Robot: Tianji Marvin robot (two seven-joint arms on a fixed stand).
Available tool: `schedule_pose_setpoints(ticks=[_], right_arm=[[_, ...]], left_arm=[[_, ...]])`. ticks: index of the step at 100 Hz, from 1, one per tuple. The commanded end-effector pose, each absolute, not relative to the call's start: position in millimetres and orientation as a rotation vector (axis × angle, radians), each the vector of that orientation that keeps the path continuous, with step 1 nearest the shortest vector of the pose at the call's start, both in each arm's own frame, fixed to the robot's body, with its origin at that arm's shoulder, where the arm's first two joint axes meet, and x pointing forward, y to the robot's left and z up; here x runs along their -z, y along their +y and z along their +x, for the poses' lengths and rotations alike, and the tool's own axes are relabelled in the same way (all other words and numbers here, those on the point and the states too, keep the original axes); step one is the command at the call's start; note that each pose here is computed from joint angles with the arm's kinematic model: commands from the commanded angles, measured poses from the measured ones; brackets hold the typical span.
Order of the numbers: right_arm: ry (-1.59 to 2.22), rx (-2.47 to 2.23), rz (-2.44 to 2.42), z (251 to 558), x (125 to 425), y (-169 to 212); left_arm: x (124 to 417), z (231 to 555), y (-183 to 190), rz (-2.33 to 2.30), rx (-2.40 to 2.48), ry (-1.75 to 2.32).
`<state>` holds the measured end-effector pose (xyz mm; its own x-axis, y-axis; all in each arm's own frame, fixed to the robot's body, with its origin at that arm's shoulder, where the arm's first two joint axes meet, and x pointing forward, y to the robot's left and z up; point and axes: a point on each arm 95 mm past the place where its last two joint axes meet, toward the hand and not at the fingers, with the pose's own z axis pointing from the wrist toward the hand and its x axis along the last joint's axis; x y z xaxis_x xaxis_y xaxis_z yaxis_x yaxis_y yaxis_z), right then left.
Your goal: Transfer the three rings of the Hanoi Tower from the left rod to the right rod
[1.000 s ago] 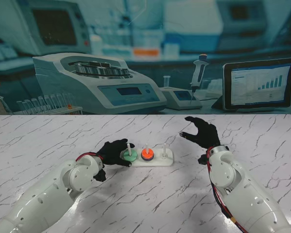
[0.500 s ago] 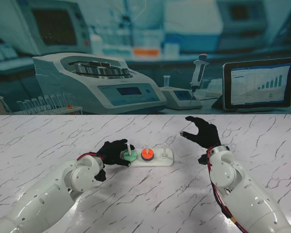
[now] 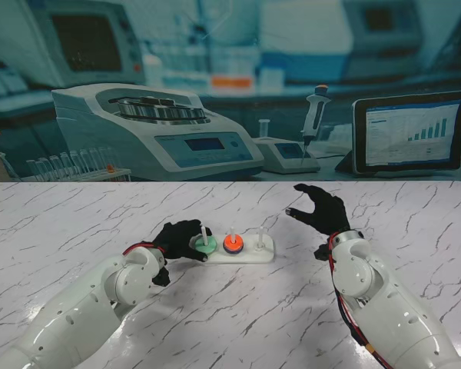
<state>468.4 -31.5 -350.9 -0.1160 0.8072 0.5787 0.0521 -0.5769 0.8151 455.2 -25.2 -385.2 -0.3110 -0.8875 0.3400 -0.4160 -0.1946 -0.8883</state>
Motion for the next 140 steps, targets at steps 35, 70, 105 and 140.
schedule_pose_setpoints(ticks=[35,70,105,140], right_arm=[[0.958,-1.755,1.620,465.1,355.5,-24.9],[0.958,-1.754,1.627,464.7,356.5,-24.7],[0.958,-1.755,1.631,464.4,357.3,-24.0],[0.951,-1.752,1.630,464.4,357.3,-24.8]], left_arm=[[366.3,450.5,-25.8,-1.471,1.589,1.608],[336.6,451.6,-22.7,-1.422,1.626,1.578],[311.6,453.4,-23.4,-1.389,1.678,1.550],[295.0,457.4,-42.1,-1.373,1.819,1.526]])
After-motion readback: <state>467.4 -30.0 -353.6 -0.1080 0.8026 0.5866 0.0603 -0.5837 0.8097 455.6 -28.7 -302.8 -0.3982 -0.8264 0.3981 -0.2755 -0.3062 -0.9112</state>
